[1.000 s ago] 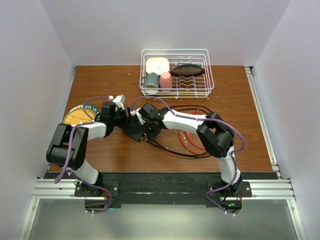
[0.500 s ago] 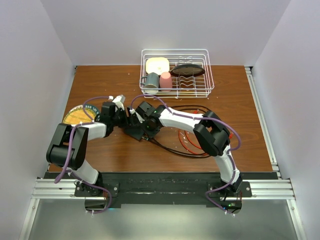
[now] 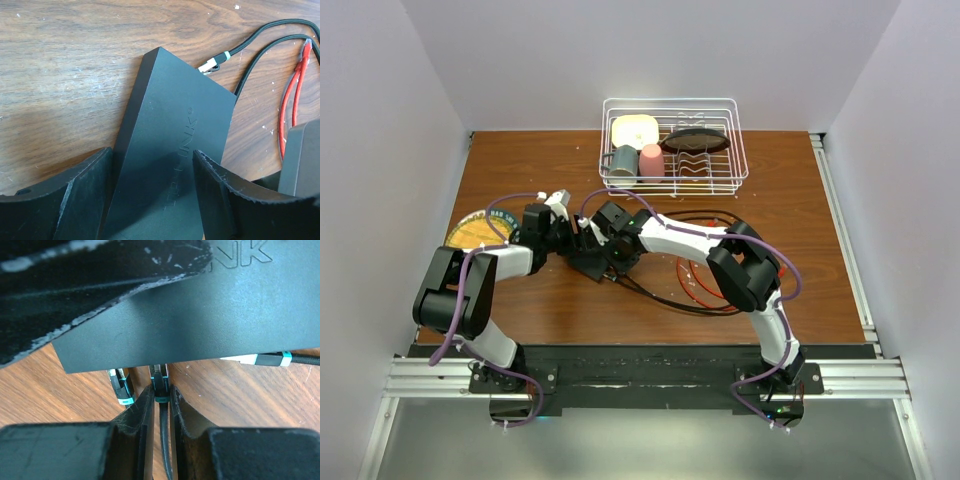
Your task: Insert the plug into the switch port
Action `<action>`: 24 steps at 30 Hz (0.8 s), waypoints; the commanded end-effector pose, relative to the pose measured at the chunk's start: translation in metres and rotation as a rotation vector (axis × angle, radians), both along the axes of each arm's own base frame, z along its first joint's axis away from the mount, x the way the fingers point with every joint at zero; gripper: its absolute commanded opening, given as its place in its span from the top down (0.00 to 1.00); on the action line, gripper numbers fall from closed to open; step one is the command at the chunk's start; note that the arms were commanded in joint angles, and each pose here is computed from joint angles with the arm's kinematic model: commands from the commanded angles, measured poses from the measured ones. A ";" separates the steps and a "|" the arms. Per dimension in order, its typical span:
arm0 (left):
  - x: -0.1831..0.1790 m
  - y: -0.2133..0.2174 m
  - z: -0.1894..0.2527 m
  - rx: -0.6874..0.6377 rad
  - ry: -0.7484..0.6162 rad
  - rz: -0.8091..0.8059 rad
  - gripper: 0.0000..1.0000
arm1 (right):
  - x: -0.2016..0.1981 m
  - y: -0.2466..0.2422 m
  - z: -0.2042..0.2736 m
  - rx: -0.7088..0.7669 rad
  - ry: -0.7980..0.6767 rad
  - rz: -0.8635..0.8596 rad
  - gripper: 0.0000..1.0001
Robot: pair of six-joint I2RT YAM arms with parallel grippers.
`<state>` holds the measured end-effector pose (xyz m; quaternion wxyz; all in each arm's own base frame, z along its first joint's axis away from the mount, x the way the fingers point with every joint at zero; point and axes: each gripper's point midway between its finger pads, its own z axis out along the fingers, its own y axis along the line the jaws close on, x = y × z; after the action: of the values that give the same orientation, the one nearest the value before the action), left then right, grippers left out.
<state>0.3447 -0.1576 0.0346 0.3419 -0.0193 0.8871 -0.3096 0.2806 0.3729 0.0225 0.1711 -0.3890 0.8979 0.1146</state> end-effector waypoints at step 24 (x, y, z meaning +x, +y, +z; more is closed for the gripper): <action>-0.085 -0.054 -0.014 -0.216 0.259 -0.271 0.56 | 0.090 0.070 0.103 0.436 -0.451 -0.131 1.00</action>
<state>0.3464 -0.1601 0.0313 0.3518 -0.0123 0.8804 -0.3178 0.2869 0.3711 0.0235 0.2174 -0.3805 0.8921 0.1100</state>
